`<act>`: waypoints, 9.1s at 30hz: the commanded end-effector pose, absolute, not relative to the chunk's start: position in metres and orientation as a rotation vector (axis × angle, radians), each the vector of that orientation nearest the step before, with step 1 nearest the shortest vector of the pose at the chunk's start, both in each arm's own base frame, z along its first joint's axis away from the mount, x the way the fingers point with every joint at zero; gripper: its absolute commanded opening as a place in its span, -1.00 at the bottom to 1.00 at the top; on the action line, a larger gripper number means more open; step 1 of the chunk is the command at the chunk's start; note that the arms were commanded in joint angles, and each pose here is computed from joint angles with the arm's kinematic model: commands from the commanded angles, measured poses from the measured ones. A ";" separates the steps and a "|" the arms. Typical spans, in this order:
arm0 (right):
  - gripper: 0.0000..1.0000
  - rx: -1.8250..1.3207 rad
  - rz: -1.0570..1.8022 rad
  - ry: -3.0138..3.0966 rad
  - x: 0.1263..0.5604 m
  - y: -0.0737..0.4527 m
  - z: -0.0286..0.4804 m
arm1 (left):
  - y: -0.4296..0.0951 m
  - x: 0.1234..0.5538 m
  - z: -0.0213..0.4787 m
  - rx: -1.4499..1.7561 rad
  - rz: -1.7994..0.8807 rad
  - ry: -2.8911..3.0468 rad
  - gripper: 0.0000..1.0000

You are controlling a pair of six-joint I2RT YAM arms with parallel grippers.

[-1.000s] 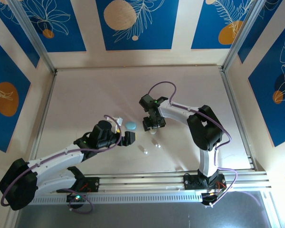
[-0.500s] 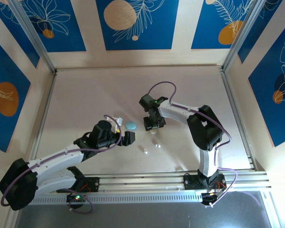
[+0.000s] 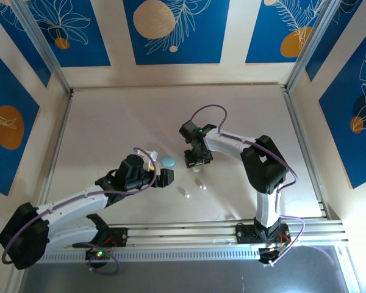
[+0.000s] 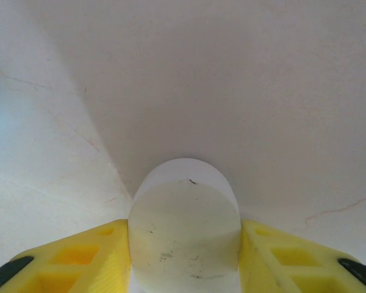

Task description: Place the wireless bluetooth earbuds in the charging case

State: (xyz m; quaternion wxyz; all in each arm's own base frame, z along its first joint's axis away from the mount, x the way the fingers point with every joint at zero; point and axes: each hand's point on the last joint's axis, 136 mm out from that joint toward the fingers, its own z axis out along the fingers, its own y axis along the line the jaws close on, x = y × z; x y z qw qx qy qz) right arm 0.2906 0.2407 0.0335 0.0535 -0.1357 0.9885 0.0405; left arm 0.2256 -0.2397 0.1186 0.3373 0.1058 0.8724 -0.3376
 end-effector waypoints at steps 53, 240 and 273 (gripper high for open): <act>-0.23 -0.129 1.281 2.701 0.268 0.261 0.125 | -0.318 0.271 0.129 0.132 -1.425 2.204 0.07; 0.65 -0.277 0.561 2.933 0.230 0.219 0.055 | -0.258 0.245 0.129 0.205 -0.872 2.334 0.99; 0.60 -0.347 0.028 2.966 0.261 0.201 0.033 | -0.250 0.240 0.131 0.196 -0.872 2.315 0.99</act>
